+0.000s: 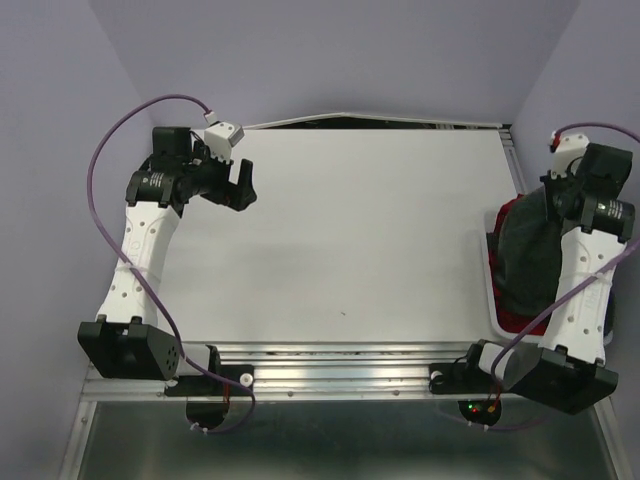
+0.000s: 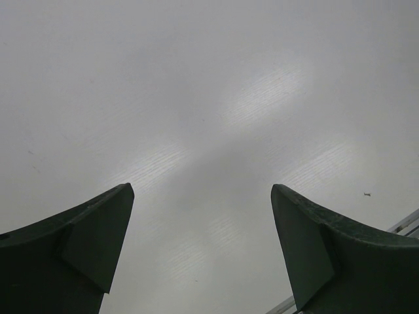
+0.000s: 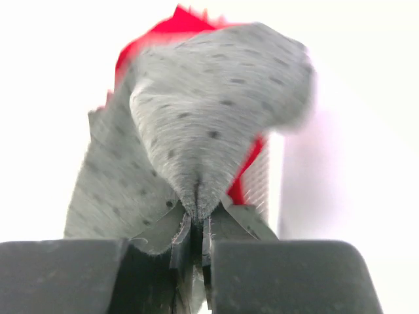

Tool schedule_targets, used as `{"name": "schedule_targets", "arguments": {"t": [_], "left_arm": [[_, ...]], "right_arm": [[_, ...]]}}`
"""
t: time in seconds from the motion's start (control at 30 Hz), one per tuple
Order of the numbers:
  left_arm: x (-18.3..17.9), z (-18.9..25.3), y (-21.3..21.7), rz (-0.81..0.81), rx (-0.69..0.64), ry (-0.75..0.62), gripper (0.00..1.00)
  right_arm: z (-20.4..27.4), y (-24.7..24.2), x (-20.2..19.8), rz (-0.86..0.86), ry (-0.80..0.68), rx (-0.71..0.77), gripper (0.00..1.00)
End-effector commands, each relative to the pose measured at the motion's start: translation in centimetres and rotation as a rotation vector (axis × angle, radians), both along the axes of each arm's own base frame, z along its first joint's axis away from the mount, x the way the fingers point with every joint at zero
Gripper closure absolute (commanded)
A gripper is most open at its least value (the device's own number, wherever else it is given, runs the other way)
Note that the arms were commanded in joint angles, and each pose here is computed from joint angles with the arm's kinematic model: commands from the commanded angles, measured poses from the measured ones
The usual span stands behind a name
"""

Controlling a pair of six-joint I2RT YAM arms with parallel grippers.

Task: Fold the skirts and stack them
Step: Grab the skirt from the pile, then move the skirt to the center of the board

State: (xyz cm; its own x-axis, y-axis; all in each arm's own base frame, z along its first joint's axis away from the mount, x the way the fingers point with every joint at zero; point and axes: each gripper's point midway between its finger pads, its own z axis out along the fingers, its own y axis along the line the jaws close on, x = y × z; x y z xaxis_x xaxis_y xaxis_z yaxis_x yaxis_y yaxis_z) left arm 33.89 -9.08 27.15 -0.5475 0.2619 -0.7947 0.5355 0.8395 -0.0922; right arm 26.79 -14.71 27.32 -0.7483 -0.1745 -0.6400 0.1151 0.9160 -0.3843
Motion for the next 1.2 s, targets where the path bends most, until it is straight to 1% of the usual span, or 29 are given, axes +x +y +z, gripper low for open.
{"name": "schedule_targets", "arguments": {"t": [0.0,0.07,0.1,0.17,0.2,0.27,0.3,0.37,0.4,0.43,0.47,0.5,0.53,0.57,0.6,0.67,0.7,0.73,0.8,0.83,0.9,0.93,0.97,1.0,1.03,1.07,1.1,1.17], "left_arm": [[-0.1,3.2,-1.6,-0.091,-0.045,-0.07,0.01],[0.0,3.6,-1.8,-0.101,-0.055,-0.081,0.01],[0.2,3.9,-1.9,-0.103,-0.062,-0.089,0.02],[0.3,4.8,-2.2,-0.11,-0.079,-0.113,0.02],[0.4,5.0,-2.3,-0.112,-0.084,-0.12,0.02],[0.7,6.2,-2.2,-0.107,-0.1,-0.155,0.02],[0.9,7.0,-2.2,-0.104,-0.11,-0.182,0.02],[1.2,8.0,-1.5,-0.071,-0.148,-0.198,0.02],[1.3,8.9,-1.6,-0.082,-0.172,-0.22,0.02],[1.4,9.3,-1.6,-0.087,-0.189,-0.226,0.02],[1.6,9.6,-0.8,-0.067,-0.216,-0.221,0.02],[1.9,10.3,-0.2,-0.066,-0.245,-0.237,0.02],[2.0,10.6,0.3,-0.057,-0.263,-0.242,0.02],[2.2,10.7,0.7,-0.042,-0.295,-0.23,0.02],[2.4,11.2,1.6,-0.031,-0.316,-0.242,0.02],[2.7,11.2,2.4,-0.01,-0.331,-0.235,0.02],[3.0,10.9,2.9,0.003,-0.332,-0.228,0.02],[3.0,10.7,3.0,0.005,-0.328,-0.23,0.03],[2.9,10.3,3.1,0.008,-0.32,-0.233,0.03],[2.8,9.9,3.1,0.009,-0.317,-0.237,0.03],[2.7,9.3,3.1,0.01,-0.313,-0.236,0.03],[2.5,8.6,3.2,0.009,-0.305,-0.229,0.03],[2.5,8.1,3.3,0.01,-0.298,-0.22,0.03],[2.2,7.7,3.3,0.008,-0.288,-0.213,0.03],[2.1,6.7,3.6,0.007,-0.255,-0.211,0.03],[1.8,6.5,3.6,0.003,-0.234,-0.22,0.04],[1.5,5.7,3.6,0.004,-0.211,-0.206,0.04],[1.2,3.4,3.9,-0.005,-0.121,-0.194,0.04]], "right_arm": [[11.8,1.9,2.3,0.128,-0.323,-0.035,0.99],[13.9,3.0,2.8,0.176,-0.381,-0.01,0.99],[15.0,4.3,3.3,0.242,-0.417,0.022,0.99],[17.6,5.7,3.8,0.304,-0.49,0.051,0.99],[18.6,7.4,4.1,0.388,-0.523,0.091,0.99],[21.3,9.3,4.2,0.466,-0.601,0.138,0.99],[22.3,11.2,4.1,0.55,-0.634,0.201,0.99],[24.9,13.2,3.9,0.632,-0.723,0.254,0.99],[25.9,14.6,3.6,0.682,-0.756,0.327,0.99],[28.0,15.4,3.4,0.732,-0.824,0.325,0.99],[29.2,16.3,3.0,0.77,-0.86,0.36,0.99],[29.7,17.7,2.3,0.803,-0.872,0.477,0.99],[32.0,18.5,1.7,0.877,-0.954,0.457,0.99],[32.8,19.4,1.1,0.92,-0.976,0.503,0.99],[33.9,20.8,0.2,0.993,-1.011,0.605,0.99],[34.3,21.7,-0.5,1.059,-1.024,0.701,0.99],[34.3,22.5,-0.8,1.056,-1.004,0.845,0.99],[34.0,22.8,-0.5,1.111,-1.036,0.843,0.99],[32.3,23.7,1.7,1.118,-0.987,0.926,0.99],[29.1,25.7,4.3,1.101,-0.866,1.015,0.99],[23.8,28.2,6.6,1.073,-0.697,1.088,0.99],[17.3,30.5,7.9,1.019,-0.514,1.16,0.99],[16.6,31.3,7.7,1.023,-0.484,1.162,0.99],[10.0,31.8,8.7,0.954,-0.36,1.19,0.99],[6.4,32.3,8.7,0.934,-0.289,1.194,0.99],[-0.1,32.4,8.4,0.842,-0.154,1.21,0.99],[-3.4,32.3,8.1,0.854,-0.116,1.15,0.99],[-8.8,31.6,6.9,0.787,-0.006,1.116,0.99]]}}
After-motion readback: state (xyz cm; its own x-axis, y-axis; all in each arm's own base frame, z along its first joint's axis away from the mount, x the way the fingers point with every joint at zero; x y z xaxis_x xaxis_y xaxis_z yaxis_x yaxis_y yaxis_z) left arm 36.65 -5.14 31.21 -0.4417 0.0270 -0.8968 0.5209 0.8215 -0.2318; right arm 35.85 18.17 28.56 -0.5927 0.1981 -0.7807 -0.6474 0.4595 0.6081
